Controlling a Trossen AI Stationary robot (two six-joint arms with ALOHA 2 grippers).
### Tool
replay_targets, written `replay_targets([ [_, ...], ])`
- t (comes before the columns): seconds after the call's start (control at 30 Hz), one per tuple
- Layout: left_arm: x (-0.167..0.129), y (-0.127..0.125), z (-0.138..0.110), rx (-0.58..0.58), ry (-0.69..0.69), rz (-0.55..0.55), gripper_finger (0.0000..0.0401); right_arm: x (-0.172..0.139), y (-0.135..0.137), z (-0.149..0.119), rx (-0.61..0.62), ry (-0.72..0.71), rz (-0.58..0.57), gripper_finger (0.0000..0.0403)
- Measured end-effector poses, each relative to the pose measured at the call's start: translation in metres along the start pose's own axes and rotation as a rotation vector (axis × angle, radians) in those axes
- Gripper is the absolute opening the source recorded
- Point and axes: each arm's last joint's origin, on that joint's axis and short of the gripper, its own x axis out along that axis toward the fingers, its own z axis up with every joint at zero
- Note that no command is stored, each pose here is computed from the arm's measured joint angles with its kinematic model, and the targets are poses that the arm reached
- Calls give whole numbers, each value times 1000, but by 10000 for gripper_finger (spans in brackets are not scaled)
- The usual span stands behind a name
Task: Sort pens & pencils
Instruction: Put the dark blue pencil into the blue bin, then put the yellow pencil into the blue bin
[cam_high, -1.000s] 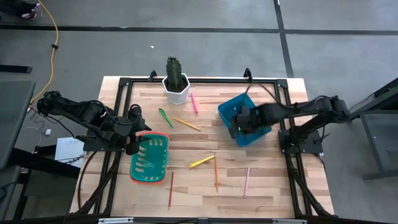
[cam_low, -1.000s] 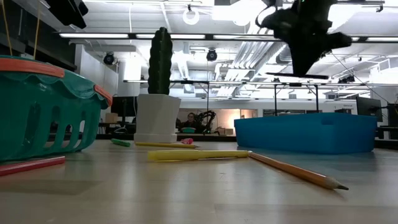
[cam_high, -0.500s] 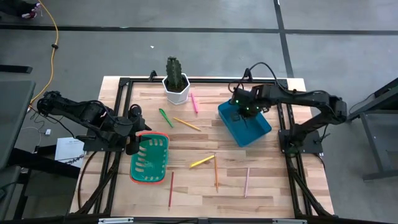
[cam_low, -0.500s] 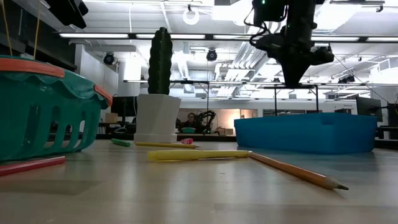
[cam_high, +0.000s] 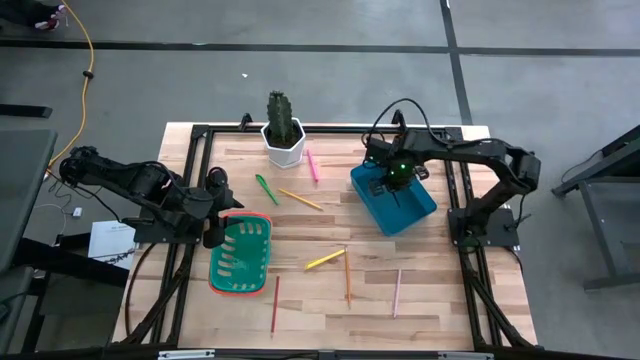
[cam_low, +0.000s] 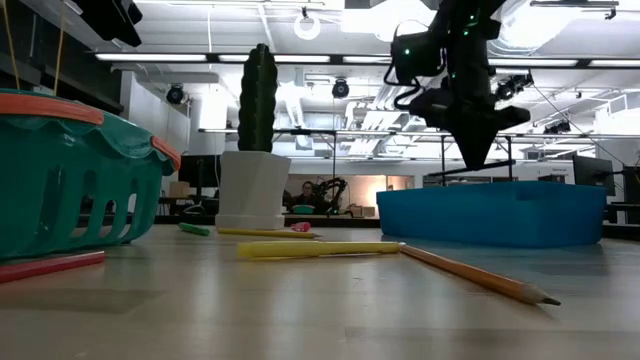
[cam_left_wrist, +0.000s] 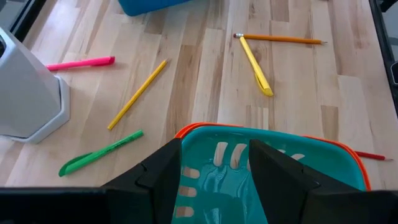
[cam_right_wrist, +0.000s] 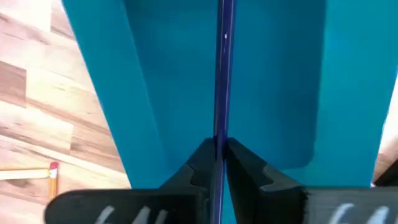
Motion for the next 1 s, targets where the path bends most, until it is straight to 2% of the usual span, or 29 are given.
replay_targets([
  [0.37,0,0,0,0,0,0,175,4,1,3,-18,1,-12,92],
  [0.57,0,0,0,-1,0,0,175,4,5,-2,-40,7,-9,98],
  [0.73,0,0,0,0,0,0,175,7,23,-19,-128,8,16,99],
  [0.87,0,0,0,0,0,0,175,7,43,-36,-178,-40,82,99],
  [1.0,0,0,0,0,2,-6,175,-3,63,-54,-195,-143,212,99],
])
